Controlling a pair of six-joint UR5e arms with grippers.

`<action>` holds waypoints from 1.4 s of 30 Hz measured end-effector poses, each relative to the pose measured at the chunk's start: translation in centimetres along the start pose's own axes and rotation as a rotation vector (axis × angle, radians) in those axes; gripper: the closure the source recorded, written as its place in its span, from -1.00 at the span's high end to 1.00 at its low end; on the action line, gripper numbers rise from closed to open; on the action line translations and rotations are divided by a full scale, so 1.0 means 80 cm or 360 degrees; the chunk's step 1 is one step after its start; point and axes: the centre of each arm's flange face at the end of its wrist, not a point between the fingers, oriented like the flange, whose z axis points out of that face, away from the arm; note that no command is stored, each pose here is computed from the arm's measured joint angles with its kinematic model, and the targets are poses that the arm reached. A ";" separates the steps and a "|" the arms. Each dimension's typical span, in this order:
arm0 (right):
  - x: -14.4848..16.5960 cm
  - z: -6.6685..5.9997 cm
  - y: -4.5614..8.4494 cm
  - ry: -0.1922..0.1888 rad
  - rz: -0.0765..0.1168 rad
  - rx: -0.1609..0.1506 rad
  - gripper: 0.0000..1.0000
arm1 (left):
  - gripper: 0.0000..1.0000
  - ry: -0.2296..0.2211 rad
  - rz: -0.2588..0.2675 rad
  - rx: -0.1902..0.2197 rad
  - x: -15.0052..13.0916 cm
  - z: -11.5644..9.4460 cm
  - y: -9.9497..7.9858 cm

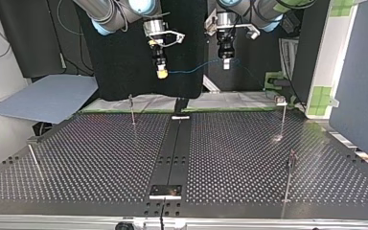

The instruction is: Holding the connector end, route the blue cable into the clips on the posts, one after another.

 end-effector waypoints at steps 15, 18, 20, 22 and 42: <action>0.000 0.000 0.000 0.0000 0.0000 0.0000 -1.00 | -1.00 0.0000 0.0000 0.0000 0.000 0.000 0.000; 0.000 0.000 0.000 0.0000 0.0000 0.0000 -1.00 | -1.00 0.0000 0.0000 0.0000 0.000 0.000 0.000; 0.000 0.000 0.000 0.0000 0.0000 0.0000 -1.00 | -1.00 0.0000 0.0000 0.0000 0.000 0.000 0.000; 0.000 0.000 0.000 0.0000 0.0000 0.0000 -1.00 | -1.00 0.0000 0.0000 0.0000 0.000 0.000 0.000; -0.058 -0.015 -0.006 -0.0207 -0.0071 0.0026 -1.00 | -1.00 -0.0002 -0.0004 -0.0002 -0.001 0.001 0.000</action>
